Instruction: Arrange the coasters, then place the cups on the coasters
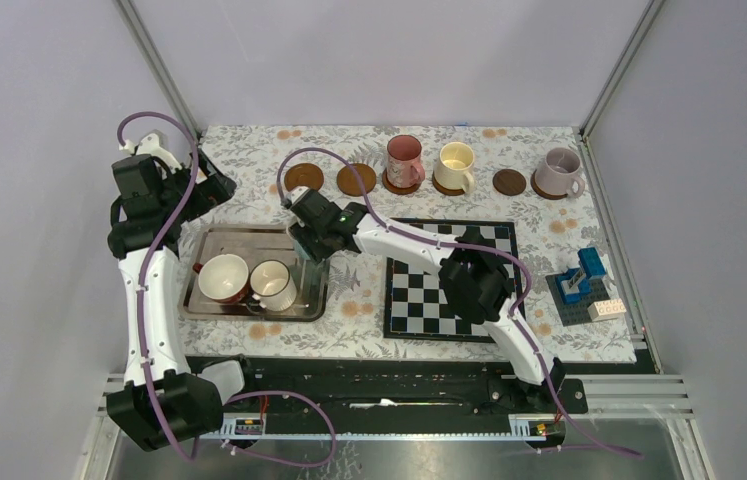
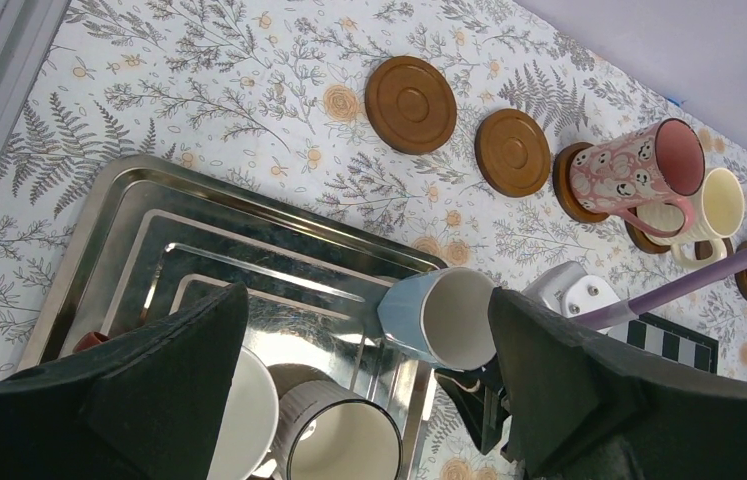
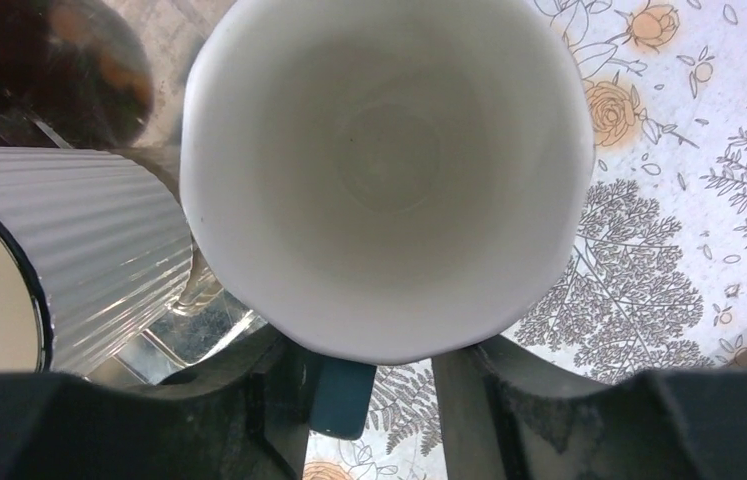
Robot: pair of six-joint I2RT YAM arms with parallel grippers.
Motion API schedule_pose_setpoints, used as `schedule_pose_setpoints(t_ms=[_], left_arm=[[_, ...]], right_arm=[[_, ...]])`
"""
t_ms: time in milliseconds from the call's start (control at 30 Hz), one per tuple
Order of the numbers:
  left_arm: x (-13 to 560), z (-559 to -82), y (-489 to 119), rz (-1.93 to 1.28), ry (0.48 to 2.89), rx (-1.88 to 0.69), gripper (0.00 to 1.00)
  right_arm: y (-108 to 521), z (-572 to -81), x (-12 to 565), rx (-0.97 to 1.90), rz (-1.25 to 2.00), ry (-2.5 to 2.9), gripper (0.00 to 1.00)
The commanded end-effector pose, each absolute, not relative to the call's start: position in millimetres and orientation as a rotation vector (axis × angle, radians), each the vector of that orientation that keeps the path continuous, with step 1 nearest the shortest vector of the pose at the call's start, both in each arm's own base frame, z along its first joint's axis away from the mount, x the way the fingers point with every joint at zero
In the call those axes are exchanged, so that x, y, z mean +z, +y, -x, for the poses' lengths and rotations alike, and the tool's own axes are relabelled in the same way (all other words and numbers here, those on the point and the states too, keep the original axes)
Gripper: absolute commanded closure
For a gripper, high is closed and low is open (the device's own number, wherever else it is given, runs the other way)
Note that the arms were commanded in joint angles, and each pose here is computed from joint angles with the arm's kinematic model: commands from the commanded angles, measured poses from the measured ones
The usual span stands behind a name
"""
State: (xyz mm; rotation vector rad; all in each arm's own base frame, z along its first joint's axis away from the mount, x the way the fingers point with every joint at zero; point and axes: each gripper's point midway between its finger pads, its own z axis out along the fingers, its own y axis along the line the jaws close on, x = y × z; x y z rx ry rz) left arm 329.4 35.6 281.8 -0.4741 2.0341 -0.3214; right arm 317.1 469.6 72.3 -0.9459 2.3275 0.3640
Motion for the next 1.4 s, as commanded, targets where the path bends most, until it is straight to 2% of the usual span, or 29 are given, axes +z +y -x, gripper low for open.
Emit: schedule_pose_setpoints(t_ms=[0,233,333,367,600,967,1200,1367], left_arm=[[297,-331,35,0.456,1.971,-0.336,0.01],[296,-331,36,0.458,1.970,-0.337,0.01],[294,-331,36,0.460,1.974,-0.342,0.01],[293,-330,35,0.460,1.976,-0.343,0.01],[288,-328,32,0.455,1.989,-0.357,0.01],[287,-328,31,0.450,1.992,-0.367,0.01],[285,-327,26,0.426,1.999,-0.389,0.01],[281,-327,22,0.414,2.004,-0.416,0.01]], right_arm=[[477,-324,89,0.421,0.951,2.271,0.54],[477,-324,94,0.420,0.985,2.241,0.80],[477,-324,99,0.421,1.000,2.220,0.98],[477,-324,101,0.425,1.007,2.211,1.00],[477,-326,132,0.447,1.031,2.128,1.00],[458,-327,216,0.615,0.995,1.944,1.00],[398,-344,269,0.618,0.905,1.906,1.00],[329,-365,312,0.576,0.800,1.873,1.00]])
